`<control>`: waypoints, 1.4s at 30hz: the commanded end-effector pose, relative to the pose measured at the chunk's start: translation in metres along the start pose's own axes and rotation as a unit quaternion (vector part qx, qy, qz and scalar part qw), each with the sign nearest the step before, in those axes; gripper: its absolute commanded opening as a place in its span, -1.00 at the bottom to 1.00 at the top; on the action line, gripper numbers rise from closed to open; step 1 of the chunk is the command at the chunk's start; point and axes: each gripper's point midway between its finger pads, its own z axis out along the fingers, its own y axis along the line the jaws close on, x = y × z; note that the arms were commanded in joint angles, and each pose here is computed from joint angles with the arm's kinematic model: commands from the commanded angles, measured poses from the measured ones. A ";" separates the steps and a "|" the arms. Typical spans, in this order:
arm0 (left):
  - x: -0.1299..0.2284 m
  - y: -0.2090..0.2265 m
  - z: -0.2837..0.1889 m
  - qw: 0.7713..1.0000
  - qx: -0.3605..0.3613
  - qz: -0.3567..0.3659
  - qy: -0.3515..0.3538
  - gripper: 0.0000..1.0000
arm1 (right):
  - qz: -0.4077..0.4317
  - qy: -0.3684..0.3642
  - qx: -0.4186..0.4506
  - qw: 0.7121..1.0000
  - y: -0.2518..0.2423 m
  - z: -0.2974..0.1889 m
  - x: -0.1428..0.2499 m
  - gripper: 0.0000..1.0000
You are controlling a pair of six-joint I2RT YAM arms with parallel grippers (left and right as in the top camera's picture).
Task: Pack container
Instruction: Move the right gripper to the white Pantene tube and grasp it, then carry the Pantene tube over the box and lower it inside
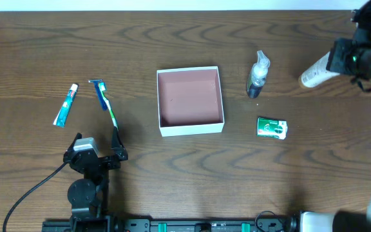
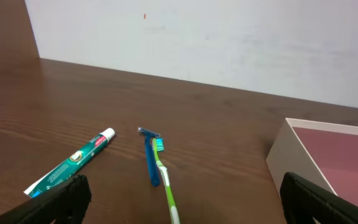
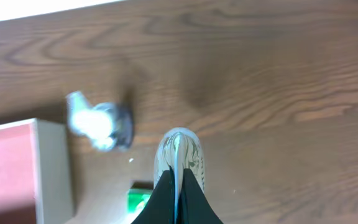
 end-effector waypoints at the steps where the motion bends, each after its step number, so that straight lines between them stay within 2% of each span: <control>1: 0.018 0.004 0.001 1.000 -0.009 0.010 0.025 0.96 | -0.005 -0.033 -0.031 0.999 0.025 -0.036 -0.001 -0.97; 7: 0.018 0.004 0.001 1.000 -0.008 0.010 0.025 0.96 | -0.031 -0.051 -0.102 0.993 0.088 -0.065 0.011 -0.97; 13: 0.017 0.004 0.001 1.000 -0.009 0.010 0.025 0.96 | -0.074 -0.071 -0.180 0.978 0.169 -0.065 0.010 -0.97; 19: 0.017 0.004 0.001 1.000 -0.008 0.010 0.025 0.96 | -0.112 -0.068 -0.209 0.969 0.248 -0.034 0.021 -0.97; 26: 0.017 0.004 0.001 1.000 -0.009 0.010 0.025 0.96 | -0.148 -0.028 -0.218 0.964 0.319 0.025 0.057 -0.97; 33: 0.018 0.004 0.001 1.000 -0.008 0.010 0.025 0.96 | -0.158 -0.003 -0.219 0.963 0.355 0.071 0.084 -0.97; 42: 0.018 0.004 0.001 1.000 -0.009 0.010 0.025 0.96 | -0.153 -0.005 -0.225 0.962 0.370 0.088 0.089 -0.97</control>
